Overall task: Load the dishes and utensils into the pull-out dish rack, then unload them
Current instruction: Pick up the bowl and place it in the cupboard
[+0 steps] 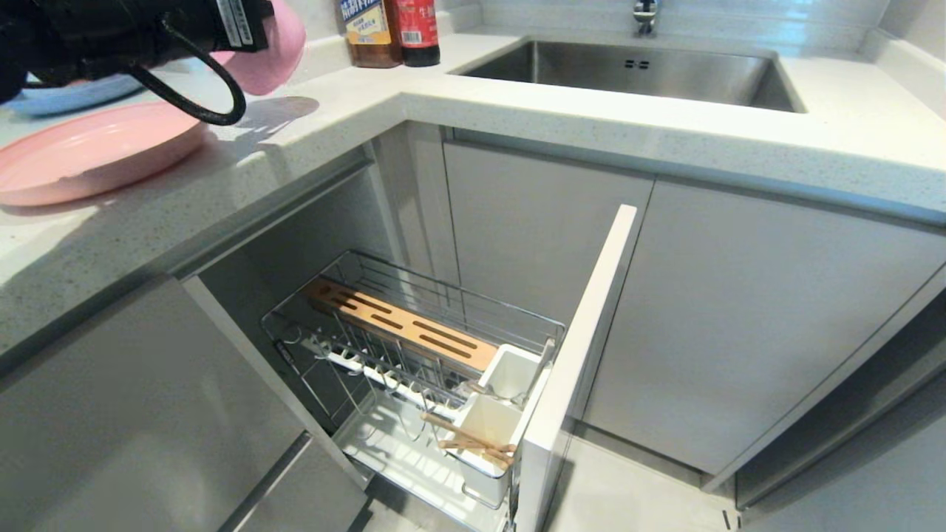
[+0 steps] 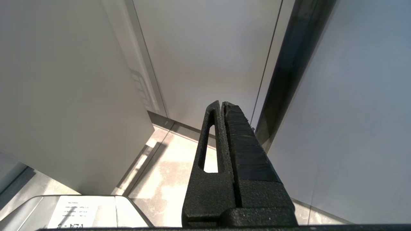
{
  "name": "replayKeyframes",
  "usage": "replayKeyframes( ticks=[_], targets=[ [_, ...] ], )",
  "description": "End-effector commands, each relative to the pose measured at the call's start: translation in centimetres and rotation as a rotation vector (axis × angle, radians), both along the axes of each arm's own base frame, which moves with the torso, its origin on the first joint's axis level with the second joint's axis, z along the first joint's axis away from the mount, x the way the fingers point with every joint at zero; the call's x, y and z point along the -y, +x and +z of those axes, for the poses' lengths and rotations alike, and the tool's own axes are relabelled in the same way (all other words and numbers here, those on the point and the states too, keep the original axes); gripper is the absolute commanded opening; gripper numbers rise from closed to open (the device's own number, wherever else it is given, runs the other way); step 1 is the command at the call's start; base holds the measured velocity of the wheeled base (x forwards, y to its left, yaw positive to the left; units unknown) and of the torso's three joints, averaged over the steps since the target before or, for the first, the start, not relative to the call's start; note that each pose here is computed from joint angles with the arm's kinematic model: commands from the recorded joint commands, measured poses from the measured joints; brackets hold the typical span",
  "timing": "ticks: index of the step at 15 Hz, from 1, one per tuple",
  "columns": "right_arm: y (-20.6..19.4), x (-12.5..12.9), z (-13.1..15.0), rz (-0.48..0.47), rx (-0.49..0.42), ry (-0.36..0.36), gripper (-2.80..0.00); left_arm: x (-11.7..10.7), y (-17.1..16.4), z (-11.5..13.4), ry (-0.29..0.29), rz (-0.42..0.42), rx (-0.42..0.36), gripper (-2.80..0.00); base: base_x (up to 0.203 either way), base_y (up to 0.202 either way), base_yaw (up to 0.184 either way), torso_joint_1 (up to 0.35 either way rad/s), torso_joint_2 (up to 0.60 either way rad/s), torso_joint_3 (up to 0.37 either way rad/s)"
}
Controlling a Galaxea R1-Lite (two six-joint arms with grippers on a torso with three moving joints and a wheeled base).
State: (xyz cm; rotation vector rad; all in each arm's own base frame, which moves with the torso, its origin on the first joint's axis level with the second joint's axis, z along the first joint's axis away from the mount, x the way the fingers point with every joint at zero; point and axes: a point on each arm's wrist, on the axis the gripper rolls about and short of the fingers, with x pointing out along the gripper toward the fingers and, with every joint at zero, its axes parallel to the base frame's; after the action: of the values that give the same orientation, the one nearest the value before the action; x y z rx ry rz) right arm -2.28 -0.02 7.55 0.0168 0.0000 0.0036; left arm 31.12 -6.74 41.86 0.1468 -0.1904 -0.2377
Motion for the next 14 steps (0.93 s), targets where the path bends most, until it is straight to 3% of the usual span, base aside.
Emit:
replayKeyframes(
  ticks=[1, 3, 9, 14],
  targets=[
    [0.0, 0.0, 0.0, 0.001, -0.002, 0.000, -2.80, 0.5, -2.2, 1.5, -0.028, -0.016, 0.045, -2.80, 0.000, 0.000, 0.000, 0.000, 0.00, 0.000],
    [0.0, 0.0, 0.0, 0.001, -0.002, 0.000, -2.80, 0.9, -3.8, 2.4, -0.058, -0.021, 0.069, -2.80, 0.000, 0.000, 0.000, 0.000, 0.00, 0.000],
    [0.0, 0.0, 0.0, 0.000, -0.002, 0.000, -2.80, 3.1, -9.1, 4.6, -0.279, -0.095, 0.070, -2.80, 0.000, 0.000, 0.000, 0.000, 0.00, 0.000],
    [0.0, 0.0, 0.0, 0.001, -0.002, 0.000, -2.80, 5.0, -12.7, 3.7, -0.435, -0.243, -0.131, -2.80, 0.000, 0.000, 0.000, 0.000, 0.00, 0.000]
  ],
)
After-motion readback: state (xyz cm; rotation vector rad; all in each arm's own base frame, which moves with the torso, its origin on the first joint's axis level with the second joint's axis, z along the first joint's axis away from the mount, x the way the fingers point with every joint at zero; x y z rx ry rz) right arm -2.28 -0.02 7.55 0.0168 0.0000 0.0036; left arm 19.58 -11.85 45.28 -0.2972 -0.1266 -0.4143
